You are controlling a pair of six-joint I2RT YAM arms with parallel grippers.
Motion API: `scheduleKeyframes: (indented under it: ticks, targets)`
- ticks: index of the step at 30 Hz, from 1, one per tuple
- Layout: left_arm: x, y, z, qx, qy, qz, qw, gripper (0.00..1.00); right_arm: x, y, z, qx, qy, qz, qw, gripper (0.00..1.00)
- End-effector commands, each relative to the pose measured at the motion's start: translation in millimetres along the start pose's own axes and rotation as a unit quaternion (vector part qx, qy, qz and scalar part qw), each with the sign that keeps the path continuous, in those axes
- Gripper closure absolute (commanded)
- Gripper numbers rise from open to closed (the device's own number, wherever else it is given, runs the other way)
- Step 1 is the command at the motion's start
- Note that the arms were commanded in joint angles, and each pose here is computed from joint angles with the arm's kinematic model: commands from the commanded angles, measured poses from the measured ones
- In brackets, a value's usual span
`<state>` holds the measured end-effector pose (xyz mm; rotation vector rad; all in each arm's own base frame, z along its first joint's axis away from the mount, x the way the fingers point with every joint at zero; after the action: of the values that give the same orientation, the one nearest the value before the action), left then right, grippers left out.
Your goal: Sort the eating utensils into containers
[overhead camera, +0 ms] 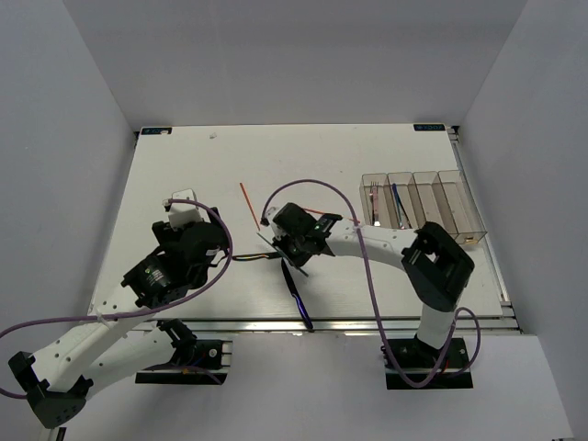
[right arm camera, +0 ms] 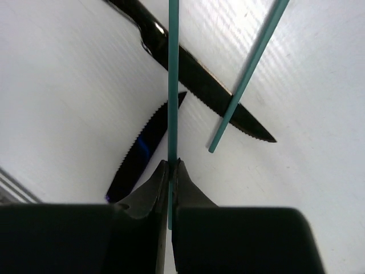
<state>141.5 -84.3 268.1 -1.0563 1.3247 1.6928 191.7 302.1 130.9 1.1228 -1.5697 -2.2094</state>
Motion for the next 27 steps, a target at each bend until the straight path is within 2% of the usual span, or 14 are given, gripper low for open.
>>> scheduleKeyframes:
  ticks: [1,4,5,8,10,13,14,15,16,18,21,22,27]
  targets:
    - [-0.5,0.9,0.1,0.006,0.004,-0.004,1.000,0.02,-40.6,53.0,8.0,-0.028,-0.020,-0.101,0.994,1.00]
    - [-0.7,1.5,0.9,0.006,0.006,-0.005,1.000,0.02,-47.1,72.0,-15.0,0.014,-0.041,-0.125,0.991,1.00]
    - [-0.8,1.9,1.5,0.006,0.006,-0.006,1.000,0.02,-43.6,76.6,-29.5,0.047,-0.046,-0.116,0.991,1.00]
    - [-1.3,3.7,3.4,0.010,0.013,-0.010,1.000,0.02,-36.1,98.6,-100.4,0.167,-0.089,-0.121,0.974,1.00]
    - [-1.2,4.2,3.6,0.014,0.015,-0.012,1.000,0.02,-25.8,125.4,-154.7,0.259,-0.131,-0.128,0.948,1.00]
    - [-1.7,5.3,3.8,0.022,0.019,-0.014,0.999,0.02,-11.4,160.8,-212.1,0.350,-0.175,-0.146,0.909,1.00]
    - [-1.9,5.5,3.8,0.023,0.019,-0.015,0.999,0.02,-4.6,163.4,-223.3,0.371,-0.177,-0.148,0.899,1.00]
    - [-1.5,5.5,3.7,0.026,0.018,-0.014,0.999,0.02,2.9,165.5,-225.3,0.388,-0.146,-0.127,0.901,1.00]
    - [-1.8,5.9,3.5,0.027,0.019,-0.014,0.999,0.02,-4.8,178.6,-246.6,0.413,-0.151,-0.193,0.877,1.00]
    - [-2.4,6.4,4.0,0.029,0.020,-0.015,0.999,0.02,9.4,176.0,-264.7,0.437,-0.115,-0.186,0.873,1.00]
    - [-2.5,7.6,4.8,0.034,0.022,-0.018,0.999,0.02,7.1,178.5,-292.7,0.449,-0.140,-0.177,0.865,1.00]
    - [-2.9,8.8,5.1,0.041,0.026,-0.020,0.999,0.02,10.7,166.2,-299.7,0.443,-0.145,-0.146,0.873,1.00]
    - [-3.6,9.8,5.9,0.046,0.027,-0.022,0.998,0.02,24.6,151.2,-308.7,0.461,-0.159,-0.118,0.865,1.00]
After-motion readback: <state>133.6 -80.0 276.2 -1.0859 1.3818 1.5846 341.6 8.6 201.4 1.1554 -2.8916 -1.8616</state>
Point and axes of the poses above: each gripper's point midway between its finger pads, its own y axis back along the fingers, its own z axis along the line the jaws close on, x = y × z, the point moved 10 cm from there along y, back along the fingers, and after that the axes turned 12 degrees about -y, right-handed, at the moved point
